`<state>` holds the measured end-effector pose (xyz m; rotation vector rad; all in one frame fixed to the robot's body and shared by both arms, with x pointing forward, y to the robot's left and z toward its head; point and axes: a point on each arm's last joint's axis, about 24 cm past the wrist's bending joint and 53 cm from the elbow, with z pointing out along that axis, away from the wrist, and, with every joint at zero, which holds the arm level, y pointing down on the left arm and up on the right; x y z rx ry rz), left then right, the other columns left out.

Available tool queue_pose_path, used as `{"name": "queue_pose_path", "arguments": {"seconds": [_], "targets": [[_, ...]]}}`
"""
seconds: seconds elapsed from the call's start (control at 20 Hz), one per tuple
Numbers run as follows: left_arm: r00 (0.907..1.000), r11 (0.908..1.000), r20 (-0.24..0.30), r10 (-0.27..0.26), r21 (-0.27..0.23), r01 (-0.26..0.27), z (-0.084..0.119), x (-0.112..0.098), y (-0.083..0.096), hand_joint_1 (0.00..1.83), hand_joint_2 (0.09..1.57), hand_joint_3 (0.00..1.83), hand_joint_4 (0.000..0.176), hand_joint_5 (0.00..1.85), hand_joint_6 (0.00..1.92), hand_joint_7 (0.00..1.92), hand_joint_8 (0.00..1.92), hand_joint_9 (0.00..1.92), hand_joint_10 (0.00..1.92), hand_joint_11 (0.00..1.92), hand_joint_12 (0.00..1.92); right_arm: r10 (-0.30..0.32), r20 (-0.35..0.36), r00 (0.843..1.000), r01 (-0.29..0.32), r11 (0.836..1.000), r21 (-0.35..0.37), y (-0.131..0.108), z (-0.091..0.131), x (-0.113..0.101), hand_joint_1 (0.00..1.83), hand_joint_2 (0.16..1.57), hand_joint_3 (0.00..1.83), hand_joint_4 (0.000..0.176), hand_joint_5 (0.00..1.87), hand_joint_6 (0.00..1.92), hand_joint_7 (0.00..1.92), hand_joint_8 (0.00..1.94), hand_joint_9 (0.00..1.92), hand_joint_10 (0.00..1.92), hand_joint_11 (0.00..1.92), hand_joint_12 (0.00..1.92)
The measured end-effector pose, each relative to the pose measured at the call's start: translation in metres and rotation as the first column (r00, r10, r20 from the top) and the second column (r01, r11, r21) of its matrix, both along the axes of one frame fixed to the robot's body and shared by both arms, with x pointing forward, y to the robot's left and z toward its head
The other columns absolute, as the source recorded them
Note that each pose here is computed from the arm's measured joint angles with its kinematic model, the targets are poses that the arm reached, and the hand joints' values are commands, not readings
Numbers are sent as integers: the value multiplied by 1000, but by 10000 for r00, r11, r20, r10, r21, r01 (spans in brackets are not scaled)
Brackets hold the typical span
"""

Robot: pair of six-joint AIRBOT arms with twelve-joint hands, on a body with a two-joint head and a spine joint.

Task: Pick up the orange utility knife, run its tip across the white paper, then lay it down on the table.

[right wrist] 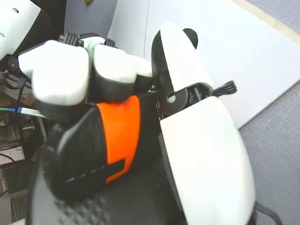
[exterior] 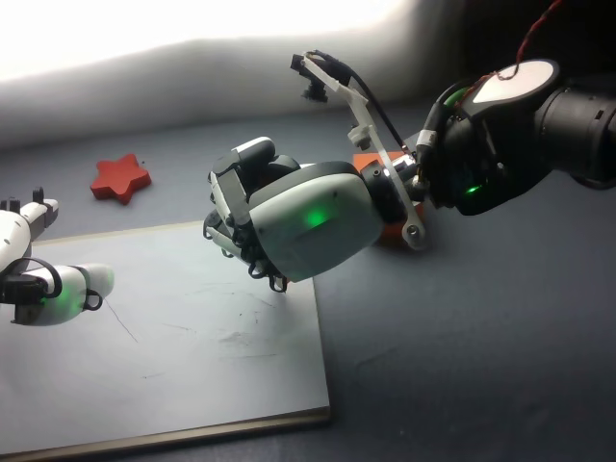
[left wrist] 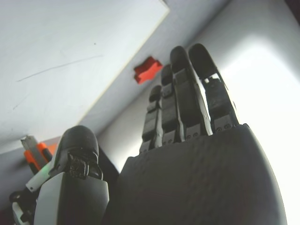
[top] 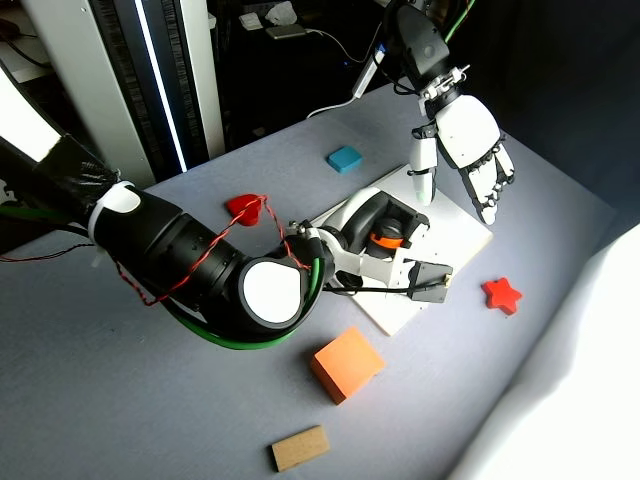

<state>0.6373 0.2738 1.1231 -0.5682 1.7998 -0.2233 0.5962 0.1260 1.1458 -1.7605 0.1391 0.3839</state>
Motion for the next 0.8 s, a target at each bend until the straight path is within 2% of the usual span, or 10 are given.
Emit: {"name": "queue_pose_path", "arguments": {"seconds": [0.15,0.35,0.45,0.8], "targets": [[10000,10000,0,5,-1,-5,0,0,0,0,1258,1,39,100,3,269,1,405,1,0,1242,77,-46,10000,-77,10000,3,-2,0,-6,1495,1356,0,176,1440,1921,1673,1941,1771,1921,1805,1921],[10000,10000,2,5,-3,-5,0,0,0,0,1252,0,43,118,7,286,4,427,8,0,1274,446,-230,9987,-447,9990,-38,-6,-6,-26,1502,1356,0,176,1438,1921,1669,1941,1768,1921,1805,1921],[10000,10000,12,11,-6,-11,0,0,0,0,1253,0,37,110,2,273,1,413,2,0,1255,414,-236,9989,-415,9991,-62,-9,-5,-27,1509,1352,0,176,1453,1921,1663,1941,1763,1921,1799,1921],[10000,10000,10,8,-8,-8,0,0,0,0,1253,0,40,106,2,275,3,414,6,0,1246,458,-406,9981,-455,9989,84,-23,6,-42,1506,1332,0,176,1445,1921,1649,1941,1757,1921,1788,1921]]}}
